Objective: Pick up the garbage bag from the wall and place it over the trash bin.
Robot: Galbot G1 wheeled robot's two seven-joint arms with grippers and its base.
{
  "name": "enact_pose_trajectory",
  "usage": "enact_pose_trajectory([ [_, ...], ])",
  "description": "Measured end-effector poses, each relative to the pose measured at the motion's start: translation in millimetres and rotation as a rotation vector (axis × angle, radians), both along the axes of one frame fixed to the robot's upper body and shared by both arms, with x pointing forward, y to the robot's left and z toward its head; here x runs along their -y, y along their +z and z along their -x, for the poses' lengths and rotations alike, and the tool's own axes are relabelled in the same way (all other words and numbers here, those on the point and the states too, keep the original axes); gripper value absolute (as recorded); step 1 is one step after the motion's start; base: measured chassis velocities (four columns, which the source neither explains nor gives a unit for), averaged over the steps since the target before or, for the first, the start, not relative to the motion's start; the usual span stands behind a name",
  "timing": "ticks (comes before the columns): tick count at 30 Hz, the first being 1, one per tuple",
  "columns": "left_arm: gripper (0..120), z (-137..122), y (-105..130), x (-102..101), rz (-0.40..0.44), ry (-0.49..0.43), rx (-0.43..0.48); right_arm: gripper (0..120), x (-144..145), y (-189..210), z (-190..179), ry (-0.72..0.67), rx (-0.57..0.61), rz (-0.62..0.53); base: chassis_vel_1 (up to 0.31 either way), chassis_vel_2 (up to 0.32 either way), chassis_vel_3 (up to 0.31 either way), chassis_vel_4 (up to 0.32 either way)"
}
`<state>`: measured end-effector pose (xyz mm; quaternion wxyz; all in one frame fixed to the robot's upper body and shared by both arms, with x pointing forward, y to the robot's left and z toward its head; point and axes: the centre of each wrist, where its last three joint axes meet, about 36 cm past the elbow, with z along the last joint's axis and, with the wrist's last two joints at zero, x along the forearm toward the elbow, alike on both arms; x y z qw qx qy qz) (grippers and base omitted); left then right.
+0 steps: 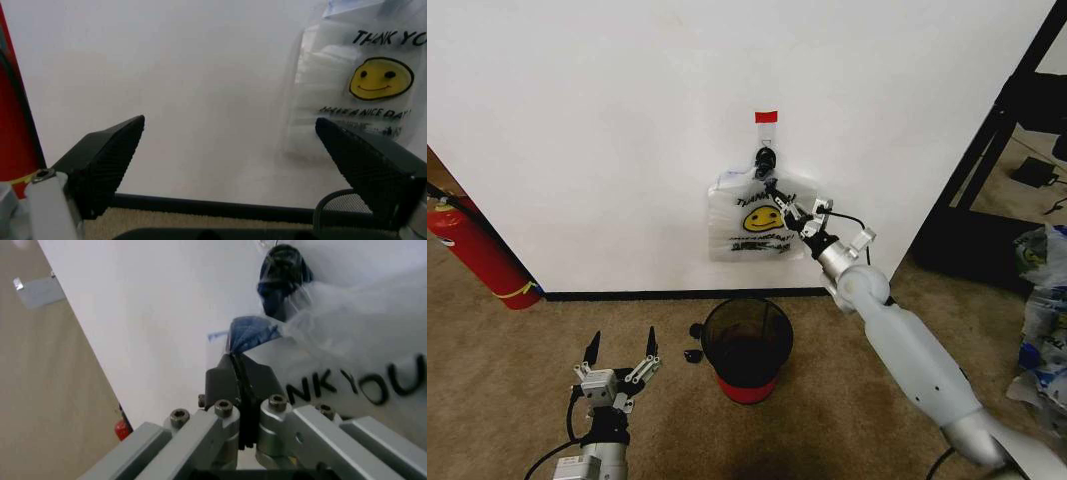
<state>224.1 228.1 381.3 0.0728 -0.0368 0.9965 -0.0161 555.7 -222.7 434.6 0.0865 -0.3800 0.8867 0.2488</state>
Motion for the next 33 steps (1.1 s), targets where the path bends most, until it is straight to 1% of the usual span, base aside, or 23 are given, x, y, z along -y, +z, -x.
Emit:
enact_pose_trajectory([
  [4, 100, 0.1, 0.7, 0.6, 0.001, -0.003, 0.001, 0, 6.5, -13.6, 20.2, -0.007, -0.015, 0.016, 0.000, 0.000, 0.000, 0.000],
  [7, 100, 0.4, 1.1, 1.2, 0.003, -0.006, 0.001, 0, 6.6, -24.8, 43.2, -0.008, -0.027, 0.032, 0.000, 0.000, 0.000, 0.000],
  [8, 100, 0.4, 1.1, 1.2, 0.003, -0.006, 0.001, 0, 6.6, -24.8, 43.2, -0.008, -0.027, 0.032, 0.000, 0.000, 0.000, 0.000],
  [15, 100, -0.6, 1.5, 1.6, 0.004, -0.014, 0.003, 0, 9.8, -39.2, 91.5, -0.023, -0.037, 0.062, 0.000, 0.000, 0.000, 0.000],
  [16, 100, -0.6, 1.5, 1.6, 0.004, -0.014, 0.003, 0, 9.8, -39.2, 91.5, -0.023, -0.037, 0.062, 0.000, 0.000, 0.000, 0.000],
  [20, 100, -2.0, 1.8, 1.8, 0.008, -0.016, 0.007, 0, 15.4, -43.6, 112.9, -0.037, -0.033, 0.087, 0.000, 0.000, 0.000, 0.000],
  [24, 100, -2.3, 1.0, 1.5, 0.012, -0.016, 0.005, 0, 17.7, -47.1, 125.4, -0.045, -0.032, 0.098, 0.000, 0.000, 0.000, 0.000],
  [30, 100, -3.5, -0.9, 1.1, 0.014, -0.021, 0.003, 0, 13.5, -54.6, 161.6, -0.043, -0.027, 0.125, 0.000, 0.000, 0.000, 0.000],
  [33, 100, -4.0, -0.9, 1.1, 0.015, -0.022, 0.004, 0, 11.1, -56.6, 170.4, -0.043, -0.028, 0.129, 0.000, 0.000, 0.000, 0.000],
])
